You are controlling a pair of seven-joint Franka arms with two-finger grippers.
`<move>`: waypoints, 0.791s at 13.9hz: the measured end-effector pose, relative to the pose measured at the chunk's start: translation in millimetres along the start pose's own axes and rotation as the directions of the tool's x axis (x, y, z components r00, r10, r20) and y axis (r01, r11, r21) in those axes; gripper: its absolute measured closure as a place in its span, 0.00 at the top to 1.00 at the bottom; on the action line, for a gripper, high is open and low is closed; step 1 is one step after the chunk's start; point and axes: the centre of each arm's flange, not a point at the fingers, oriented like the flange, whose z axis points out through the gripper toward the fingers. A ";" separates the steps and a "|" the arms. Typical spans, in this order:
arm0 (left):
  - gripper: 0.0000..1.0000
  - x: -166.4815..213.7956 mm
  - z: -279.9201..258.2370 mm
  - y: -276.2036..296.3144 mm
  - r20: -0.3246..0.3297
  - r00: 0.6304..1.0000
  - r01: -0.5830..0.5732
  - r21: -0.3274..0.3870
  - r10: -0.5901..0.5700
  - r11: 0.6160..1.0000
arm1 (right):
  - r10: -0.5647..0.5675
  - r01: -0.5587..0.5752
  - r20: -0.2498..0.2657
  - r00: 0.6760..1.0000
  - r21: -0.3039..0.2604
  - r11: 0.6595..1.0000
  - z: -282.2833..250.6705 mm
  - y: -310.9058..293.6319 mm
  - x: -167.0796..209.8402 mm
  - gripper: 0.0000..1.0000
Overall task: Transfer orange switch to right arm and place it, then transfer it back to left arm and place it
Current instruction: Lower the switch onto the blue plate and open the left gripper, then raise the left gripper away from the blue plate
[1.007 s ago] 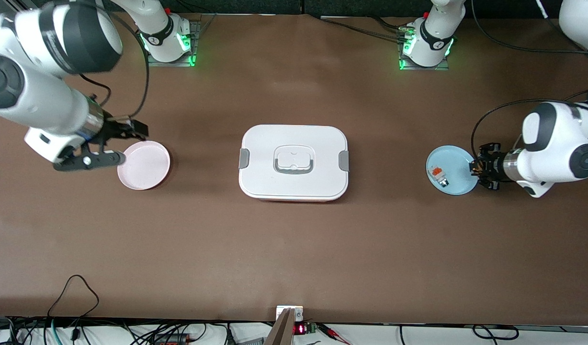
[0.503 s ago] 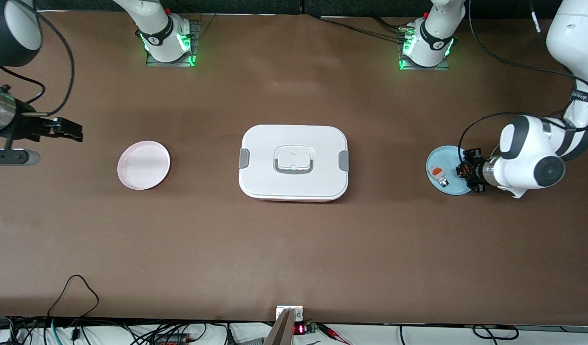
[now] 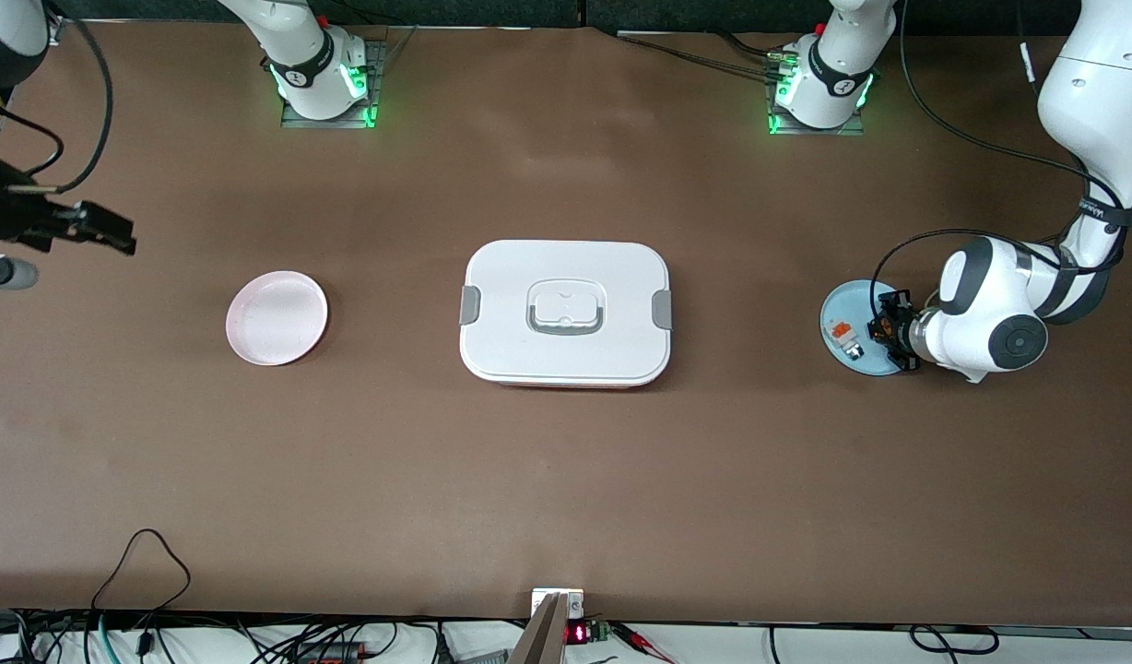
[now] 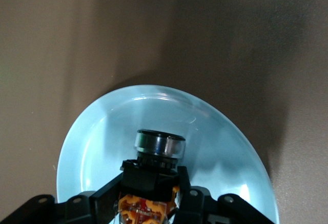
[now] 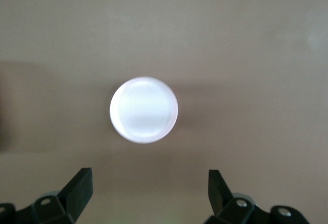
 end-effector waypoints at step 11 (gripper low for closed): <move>1.00 10.1 -175.4 -5.9 -0.119 0.871 -0.492 -0.162 0.478 0.856 | 0.031 -0.030 -0.025 0.999 0.050 0.998 -20.8 11.0 -52.9 1.00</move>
